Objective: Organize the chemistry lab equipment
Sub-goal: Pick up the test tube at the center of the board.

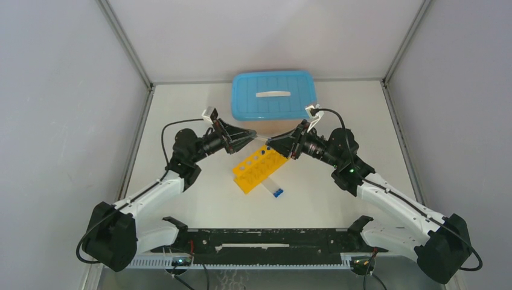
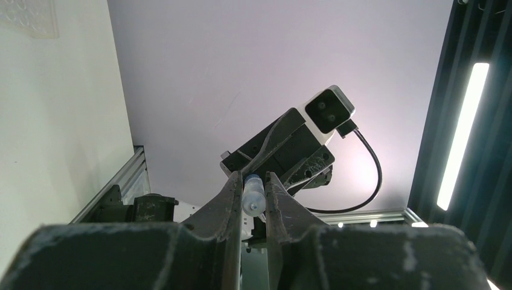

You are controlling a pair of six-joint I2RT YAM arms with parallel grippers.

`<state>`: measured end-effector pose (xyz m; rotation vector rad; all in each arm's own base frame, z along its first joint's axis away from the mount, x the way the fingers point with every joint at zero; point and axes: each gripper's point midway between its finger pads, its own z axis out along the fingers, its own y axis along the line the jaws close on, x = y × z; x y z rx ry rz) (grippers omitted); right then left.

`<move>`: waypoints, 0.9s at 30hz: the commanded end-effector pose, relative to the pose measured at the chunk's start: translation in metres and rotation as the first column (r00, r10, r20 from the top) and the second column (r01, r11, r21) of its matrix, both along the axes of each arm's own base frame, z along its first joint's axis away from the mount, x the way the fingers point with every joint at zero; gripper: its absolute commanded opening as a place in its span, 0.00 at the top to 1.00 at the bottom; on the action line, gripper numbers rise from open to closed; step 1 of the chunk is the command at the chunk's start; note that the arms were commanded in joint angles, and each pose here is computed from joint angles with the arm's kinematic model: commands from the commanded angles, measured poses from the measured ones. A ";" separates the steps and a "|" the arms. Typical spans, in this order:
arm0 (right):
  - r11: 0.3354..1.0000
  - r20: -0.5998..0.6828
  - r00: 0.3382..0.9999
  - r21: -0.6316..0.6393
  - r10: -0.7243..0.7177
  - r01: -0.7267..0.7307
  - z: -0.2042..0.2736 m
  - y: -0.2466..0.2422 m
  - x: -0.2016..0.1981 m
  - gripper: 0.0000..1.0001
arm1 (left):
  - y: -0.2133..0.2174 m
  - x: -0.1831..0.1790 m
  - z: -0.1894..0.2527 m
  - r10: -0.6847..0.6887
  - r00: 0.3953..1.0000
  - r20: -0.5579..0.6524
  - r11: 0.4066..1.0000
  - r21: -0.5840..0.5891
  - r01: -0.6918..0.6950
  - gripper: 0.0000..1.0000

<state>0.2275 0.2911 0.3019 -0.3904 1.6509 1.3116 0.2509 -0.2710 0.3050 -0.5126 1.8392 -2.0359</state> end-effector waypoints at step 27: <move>0.999 0.047 0.999 0.034 -0.015 0.013 0.021 -0.001 0.008 0.66 | 0.000 -0.002 0.000 -0.003 0.997 0.075 0.996 0.090 -0.003 0.89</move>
